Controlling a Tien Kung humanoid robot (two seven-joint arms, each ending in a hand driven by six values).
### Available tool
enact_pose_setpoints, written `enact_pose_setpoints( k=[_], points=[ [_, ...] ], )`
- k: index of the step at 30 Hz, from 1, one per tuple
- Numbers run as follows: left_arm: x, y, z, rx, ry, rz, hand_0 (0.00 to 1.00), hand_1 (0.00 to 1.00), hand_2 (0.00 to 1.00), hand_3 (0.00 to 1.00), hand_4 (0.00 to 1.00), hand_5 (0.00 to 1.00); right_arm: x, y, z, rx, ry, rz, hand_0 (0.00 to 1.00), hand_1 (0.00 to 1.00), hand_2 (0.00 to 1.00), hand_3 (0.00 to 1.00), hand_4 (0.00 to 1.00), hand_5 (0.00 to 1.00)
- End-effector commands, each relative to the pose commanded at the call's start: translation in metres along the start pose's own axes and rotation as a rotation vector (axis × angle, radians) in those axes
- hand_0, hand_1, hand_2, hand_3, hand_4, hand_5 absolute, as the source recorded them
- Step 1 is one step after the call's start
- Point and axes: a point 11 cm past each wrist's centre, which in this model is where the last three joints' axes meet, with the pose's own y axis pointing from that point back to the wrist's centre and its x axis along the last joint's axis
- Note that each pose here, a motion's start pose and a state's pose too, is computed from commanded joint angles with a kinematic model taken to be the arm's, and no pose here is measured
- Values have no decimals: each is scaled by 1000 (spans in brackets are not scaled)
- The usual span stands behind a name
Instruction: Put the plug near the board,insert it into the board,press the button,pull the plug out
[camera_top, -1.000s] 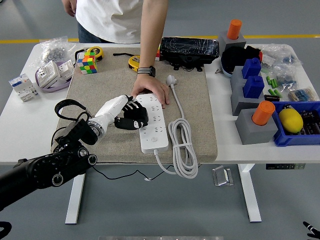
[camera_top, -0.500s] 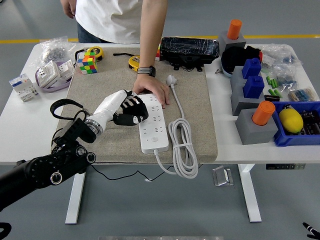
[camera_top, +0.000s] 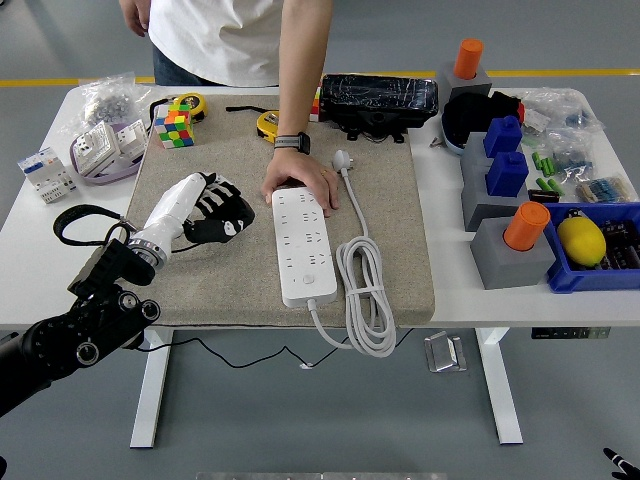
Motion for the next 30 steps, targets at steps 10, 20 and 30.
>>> enact_pose_setpoints(
  k=[10, 20, 30],
  points=[
    [3, 1, -19, 72, -73, 4, 651, 673, 605, 606, 916, 141, 1, 0, -2, 4, -2, 1, 622, 668, 639, 573, 983, 584],
    [7, 2, -16, 64, -64, 19, 771, 819, 818, 809, 998, 320, 1, 0, -2, 5, -1, 2, 620, 668, 638, 572, 982, 584],
    [40, 17, -1, -48, 248, 161, 712, 758, 751, 779, 998, 337, -1, 0, 0, 0, 0, 0, 620, 668, 638, 572, 982, 584]
  ],
)
